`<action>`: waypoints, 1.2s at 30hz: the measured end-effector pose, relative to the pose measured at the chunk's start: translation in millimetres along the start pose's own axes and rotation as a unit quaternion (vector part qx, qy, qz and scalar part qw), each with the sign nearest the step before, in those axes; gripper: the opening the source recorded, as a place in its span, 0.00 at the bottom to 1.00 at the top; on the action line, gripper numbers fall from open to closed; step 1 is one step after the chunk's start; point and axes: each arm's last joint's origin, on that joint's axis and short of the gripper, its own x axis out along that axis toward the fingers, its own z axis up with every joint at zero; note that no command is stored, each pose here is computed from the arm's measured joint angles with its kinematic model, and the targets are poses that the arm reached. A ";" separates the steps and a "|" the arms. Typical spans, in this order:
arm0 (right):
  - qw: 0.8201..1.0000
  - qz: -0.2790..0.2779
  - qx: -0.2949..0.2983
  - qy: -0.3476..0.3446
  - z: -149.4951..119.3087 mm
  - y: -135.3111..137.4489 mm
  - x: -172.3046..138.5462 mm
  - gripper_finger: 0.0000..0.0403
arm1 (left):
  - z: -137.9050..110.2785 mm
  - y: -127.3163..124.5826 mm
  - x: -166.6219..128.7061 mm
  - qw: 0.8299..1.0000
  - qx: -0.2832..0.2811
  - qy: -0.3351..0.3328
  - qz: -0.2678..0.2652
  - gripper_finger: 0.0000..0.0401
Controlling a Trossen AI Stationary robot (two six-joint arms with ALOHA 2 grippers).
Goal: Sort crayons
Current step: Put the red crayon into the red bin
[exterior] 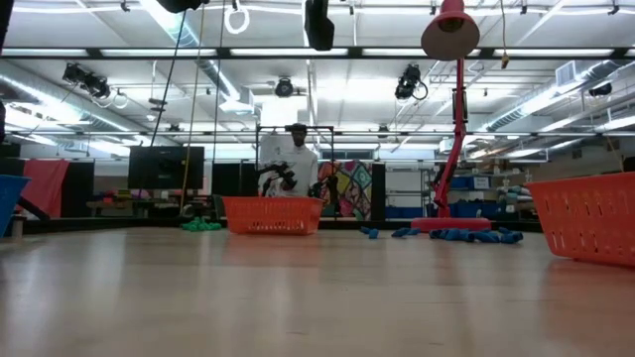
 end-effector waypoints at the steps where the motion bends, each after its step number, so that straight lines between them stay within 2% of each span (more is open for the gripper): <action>1: 1.000 0.007 0.001 0.001 1.3 0.4 0.8 0.39 | 0.0 0.0 0.0 1.000 0.000 0.000 0.000 0.07; 7: 1.000 0.021 0.002 0.000 6.0 0.1 4.6 0.34 | 1.3 -0.8 0.0 1.000 0.010 -0.006 -0.004 0.07; 19: 0.999 0.033 -0.007 0.015 6.9 -1.2 6.9 0.08 | 3.5 -2.4 -0.2 0.999 0.031 -0.017 -0.011 0.07; 22: 0.999 0.033 -0.007 0.016 6.8 -1.2 6.9 0.07 | 3.3 -2.3 -0.2 0.999 0.031 -0.017 -0.011 0.08; 25: 0.999 0.032 -0.011 0.018 6.1 -1.5 7.3 0.07 | 2.4 -1.5 0.0 0.999 0.040 -0.012 -0.007 0.15; 30: 0.999 0.028 -0.023 0.034 3.4 -3.3 7.3 0.08 | -0.2 0.5 0.0 0.999 0.048 0.000 0.005 0.33; 33: 0.998 0.022 -0.026 0.060 -0.7 -6.5 7.0 0.08 | -2.8 1.7 -0.2 0.998 0.053 0.012 0.011 0.41; 36: 0.994 0.003 -0.020 0.110 -8.4 -13.4 5.8 0.09 | -8.7 1.7 -1.6 0.997 0.060 0.037 0.020 0.45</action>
